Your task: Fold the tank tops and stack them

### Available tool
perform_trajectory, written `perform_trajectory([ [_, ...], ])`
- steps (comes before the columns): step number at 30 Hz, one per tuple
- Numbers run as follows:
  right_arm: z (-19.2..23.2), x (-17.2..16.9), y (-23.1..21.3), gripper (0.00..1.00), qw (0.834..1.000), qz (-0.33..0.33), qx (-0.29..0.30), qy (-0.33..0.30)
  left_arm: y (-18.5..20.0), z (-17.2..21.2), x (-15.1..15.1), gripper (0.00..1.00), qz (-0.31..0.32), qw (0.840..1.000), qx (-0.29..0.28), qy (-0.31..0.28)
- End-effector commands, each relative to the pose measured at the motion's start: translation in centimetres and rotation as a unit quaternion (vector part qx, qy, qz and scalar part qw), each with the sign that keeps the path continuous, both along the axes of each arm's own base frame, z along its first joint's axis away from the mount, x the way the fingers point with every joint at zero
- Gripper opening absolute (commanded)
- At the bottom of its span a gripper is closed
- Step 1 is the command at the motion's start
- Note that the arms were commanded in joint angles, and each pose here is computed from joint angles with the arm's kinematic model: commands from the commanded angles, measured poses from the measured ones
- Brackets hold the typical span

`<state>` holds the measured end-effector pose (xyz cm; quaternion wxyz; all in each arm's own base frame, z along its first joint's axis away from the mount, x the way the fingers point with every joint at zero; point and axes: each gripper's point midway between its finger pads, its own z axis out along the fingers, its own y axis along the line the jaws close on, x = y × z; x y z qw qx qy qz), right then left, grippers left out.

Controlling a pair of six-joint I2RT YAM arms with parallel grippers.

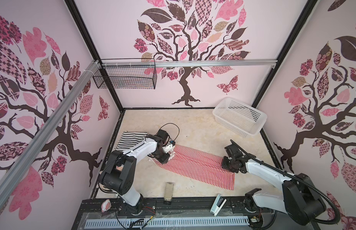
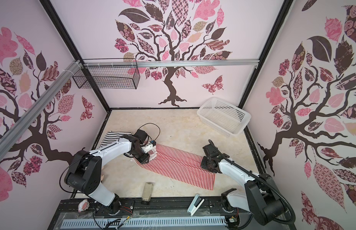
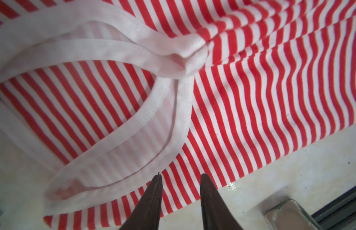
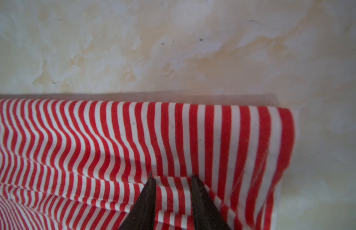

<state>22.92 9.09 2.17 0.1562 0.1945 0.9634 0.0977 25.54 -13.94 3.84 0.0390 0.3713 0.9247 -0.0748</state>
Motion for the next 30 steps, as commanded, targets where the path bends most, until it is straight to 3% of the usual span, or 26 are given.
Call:
perform_trajectory([
  [1, 1.1, 1.1, -0.3, 0.34, 1.000, -0.006, -0.011, -0.018, -0.2, -1.6, -2.0, 0.36, -0.021, 0.999, 0.001, 0.036],
  [8, 1.4, 1.4, -0.5, 0.34, 1.000, -0.010, -0.017, -0.022, 0.6, -3.8, -1.7, 0.36, -0.034, 0.998, 0.040, 0.046],
  [12, 1.4, 1.4, -0.7, 0.34, 0.999, -0.014, -0.021, -0.023, 1.4, -4.6, 0.8, 0.36, -0.040, 0.995, 0.086, 0.015],
  [22, 0.2, 1.3, -0.6, 0.33, 1.000, -0.022, -0.022, -0.004, -1.4, -4.9, 13.8, 0.36, -0.037, 0.989, 0.128, -0.066],
  [30, -0.8, 1.2, 0.1, 0.33, 1.000, -0.023, -0.005, 0.011, -3.4, -2.9, 25.7, 0.37, 0.028, 0.981, 0.121, -0.149],
])
